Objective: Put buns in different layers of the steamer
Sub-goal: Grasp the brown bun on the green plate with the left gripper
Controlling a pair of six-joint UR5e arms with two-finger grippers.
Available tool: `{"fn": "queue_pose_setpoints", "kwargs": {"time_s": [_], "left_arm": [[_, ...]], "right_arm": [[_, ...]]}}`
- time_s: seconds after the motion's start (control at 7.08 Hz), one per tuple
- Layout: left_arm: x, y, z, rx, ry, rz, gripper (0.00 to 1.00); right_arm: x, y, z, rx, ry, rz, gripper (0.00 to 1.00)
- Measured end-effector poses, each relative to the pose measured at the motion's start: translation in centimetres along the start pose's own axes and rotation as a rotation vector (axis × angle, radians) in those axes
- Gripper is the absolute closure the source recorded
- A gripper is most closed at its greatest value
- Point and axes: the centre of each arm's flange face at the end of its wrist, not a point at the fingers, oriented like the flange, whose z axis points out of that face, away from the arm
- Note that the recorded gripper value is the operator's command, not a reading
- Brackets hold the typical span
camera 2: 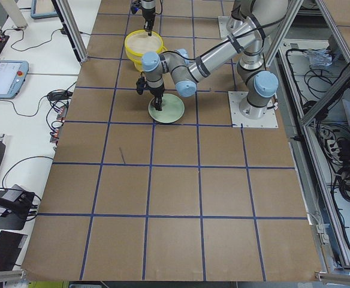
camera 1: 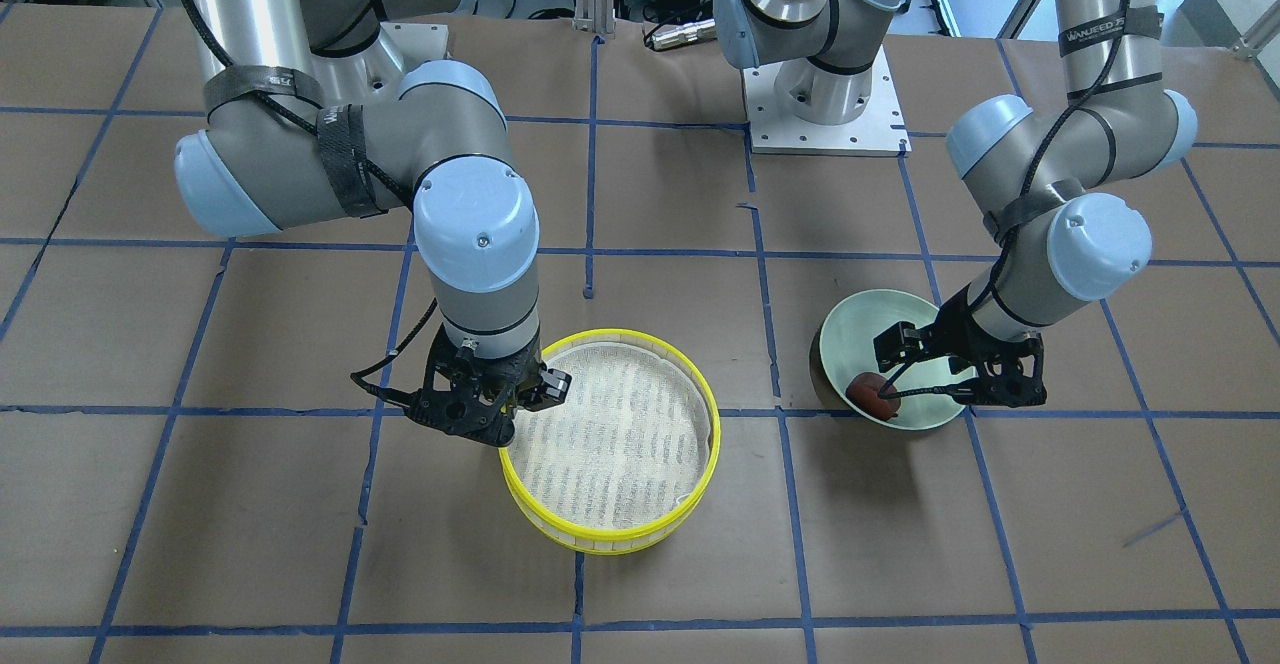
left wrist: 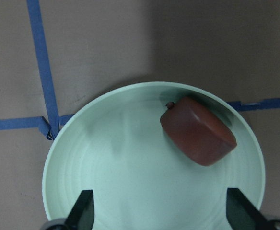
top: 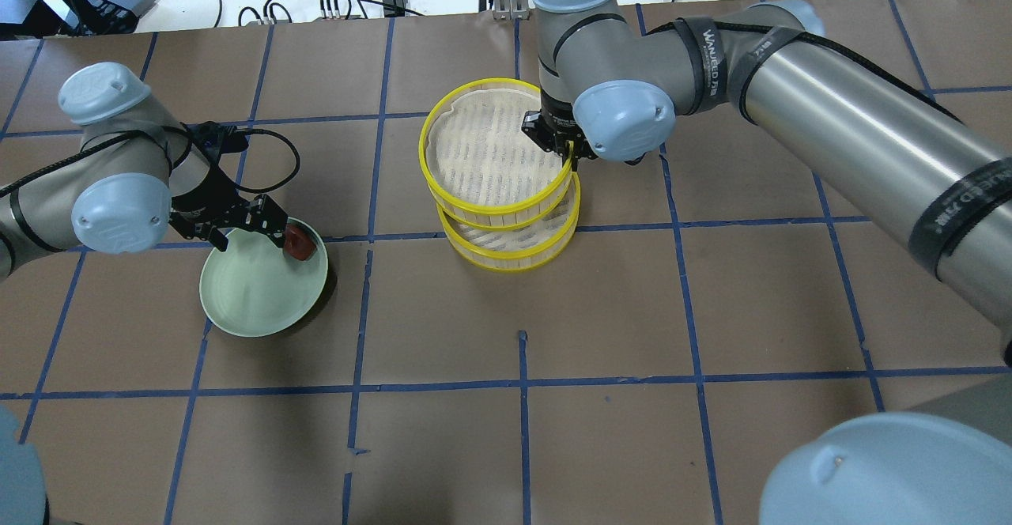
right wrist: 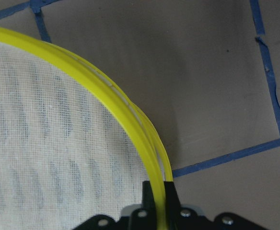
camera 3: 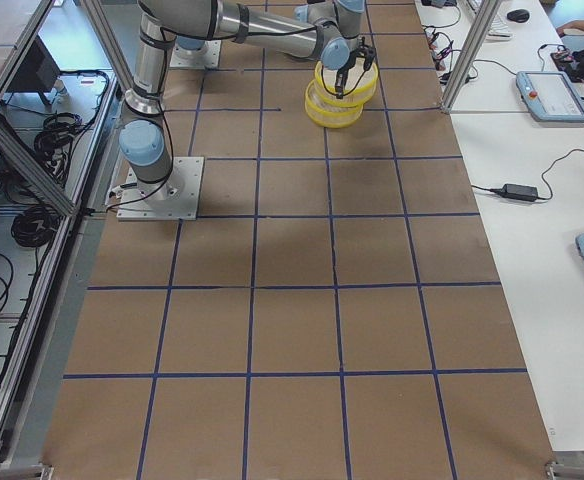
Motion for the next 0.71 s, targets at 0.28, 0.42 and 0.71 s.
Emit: {"fn": "queue_pose_setpoints", "kwargs": {"time_s": [0.28,0.42,0.71], "left_arm": [[2.0,-0.3,0.4,0.006,0.046,-0.061,0.12],[2.8,-0.4,0.6,0.005,0.064,-0.076,0.2],[3.1,-0.7,1.2,0.005,0.07,-0.071,0.66]], "right_arm": [[0.2,0.4,0.4,-0.017,0.02,-0.009,0.94],[0.4,0.7,0.9,-0.027,0.031,-0.011,0.94],[0.7,1.2,1.4,-0.038,0.04,-0.013,0.94]]}}
